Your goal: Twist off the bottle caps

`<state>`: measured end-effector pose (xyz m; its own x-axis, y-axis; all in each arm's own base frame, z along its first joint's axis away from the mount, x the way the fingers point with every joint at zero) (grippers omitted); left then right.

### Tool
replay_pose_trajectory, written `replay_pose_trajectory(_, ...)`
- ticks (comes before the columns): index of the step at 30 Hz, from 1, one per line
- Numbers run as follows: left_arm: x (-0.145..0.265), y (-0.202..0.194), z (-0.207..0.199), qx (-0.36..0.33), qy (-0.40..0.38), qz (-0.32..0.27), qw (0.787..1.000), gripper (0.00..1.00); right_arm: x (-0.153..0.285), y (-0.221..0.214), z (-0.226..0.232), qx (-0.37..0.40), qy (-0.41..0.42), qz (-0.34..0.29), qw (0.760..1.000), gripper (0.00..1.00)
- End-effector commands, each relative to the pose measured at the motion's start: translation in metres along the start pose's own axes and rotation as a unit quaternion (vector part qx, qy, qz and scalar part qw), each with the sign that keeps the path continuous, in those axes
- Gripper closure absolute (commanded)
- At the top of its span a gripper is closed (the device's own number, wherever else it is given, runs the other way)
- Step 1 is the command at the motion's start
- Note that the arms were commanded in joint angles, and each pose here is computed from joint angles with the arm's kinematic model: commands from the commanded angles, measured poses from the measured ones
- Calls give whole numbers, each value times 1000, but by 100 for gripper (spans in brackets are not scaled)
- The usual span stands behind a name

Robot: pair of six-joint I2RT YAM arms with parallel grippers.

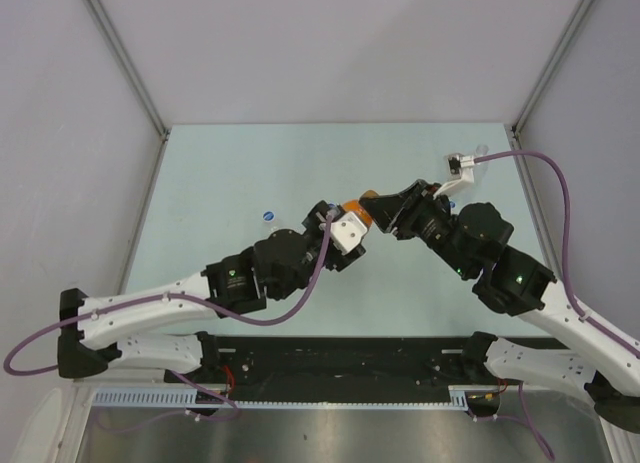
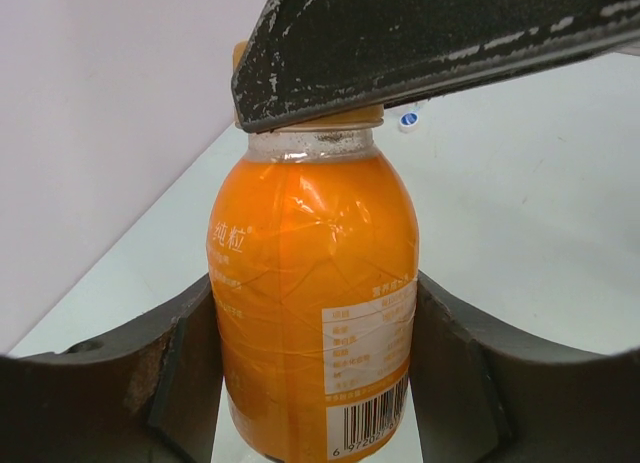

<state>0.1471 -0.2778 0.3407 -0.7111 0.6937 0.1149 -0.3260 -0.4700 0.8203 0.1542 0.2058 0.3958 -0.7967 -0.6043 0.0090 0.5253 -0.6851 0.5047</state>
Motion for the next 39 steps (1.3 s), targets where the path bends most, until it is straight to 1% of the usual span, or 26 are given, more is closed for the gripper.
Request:
replay_pose_trajectory(1,20,25,-2,21,-66,-105,992,100,6,12,19,23,42,-15,999,100)
replay_pose_trajectory(4,27,30,-11,27,-120,-139,983,100,9,11,23,39,60,-7,997,100)
replay_pose_trajectory(7,31,34,-12,42,-156,-159,974,100,13,12,27,62,81,1,995,100)
replay_pose_trajectory(8,35,36,-13,54,-187,-178,965,100,15,12,28,66,87,2,994,100)
replay_pose_trajectory(10,39,39,-11,69,-217,-201,953,100,18,12,30,83,99,8,992,100)
replay_pose_trajectory(12,45,40,-9,92,-267,-228,932,100,21,12,33,102,117,13,988,100)
replay_pose_trajectory(13,47,41,-9,98,-282,-238,924,100,24,12,36,107,130,18,986,100)
replay_pose_trajectory(14,46,39,-6,112,-290,-235,921,100,25,12,36,115,138,21,984,100)
replay_pose_trajectory(15,49,44,-9,111,-324,-258,903,100,27,13,38,128,147,22,980,100)
replay_pose_trajectory(17,50,46,-7,128,-354,-266,887,100,33,13,43,143,175,30,974,100)
replay_pose_trajectory(18,53,46,-12,129,-393,-274,868,100,37,14,46,149,184,29,971,100)
replay_pose_trajectory(19,54,49,-12,129,-411,-285,856,100,40,13,49,166,206,39,963,100)
replay_pose_trajectory(20,54,49,-11,142,-426,-283,847,100,42,13,50,172,215,40,961,100)
replay_pose_trajectory(21,55,51,-14,139,-459,-297,826,100,44,14,51,181,222,42,957,100)
replay_pose_trajectory(22,56,52,-15,151,-474,-293,816,100,49,12,54,192,242,51,950,100)
replay_pose_trajectory(27,56,56,-17,149,-531,-308,776,100,61,7,59,229,301,86,922,100)
replay_pose_trajectory(28,55,55,-19,152,-552,-304,762,100,65,4,61,238,319,98,912,100)
replay_pose_trajectory(30,55,56,-21,148,-569,-307,748,100,69,1,62,245,338,114,901,100)
replay_pose_trajectory(31,55,55,-23,149,-587,-303,736,100,70,0,62,248,345,122,897,100)
replay_pose_trajectory(32,55,56,-22,143,-593,-310,729,100,71,-1,62,253,352,127,892,100)
replay_pose_trajectory(34,55,52,-26,145,-621,-302,709,100,76,-5,63,260,373,146,879,100)
replay_pose_trajectory(37,54,51,-28,145,-638,-301,694,99,79,-7,62,269,389,161,866,100)
replay_pose_trajectory(38,52,52,-28,140,-637,-307,693,98,80,-9,62,272,393,166,863,100)
replay_pose_trajectory(39,52,51,-29,146,-642,-302,690,98,81,-10,61,273,399,174,858,100)
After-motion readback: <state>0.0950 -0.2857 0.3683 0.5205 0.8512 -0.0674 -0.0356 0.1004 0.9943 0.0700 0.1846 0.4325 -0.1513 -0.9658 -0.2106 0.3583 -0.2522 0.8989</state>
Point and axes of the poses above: each gripper's point midway between its finger pads, its own x axis back along the fingers, its own z axis along the line the jaws close on, y = z × x, the point moved 7 cm from there along x, back along the fingers, and after that the axes turned 15 degrees about -x, right-handed, at the moved point
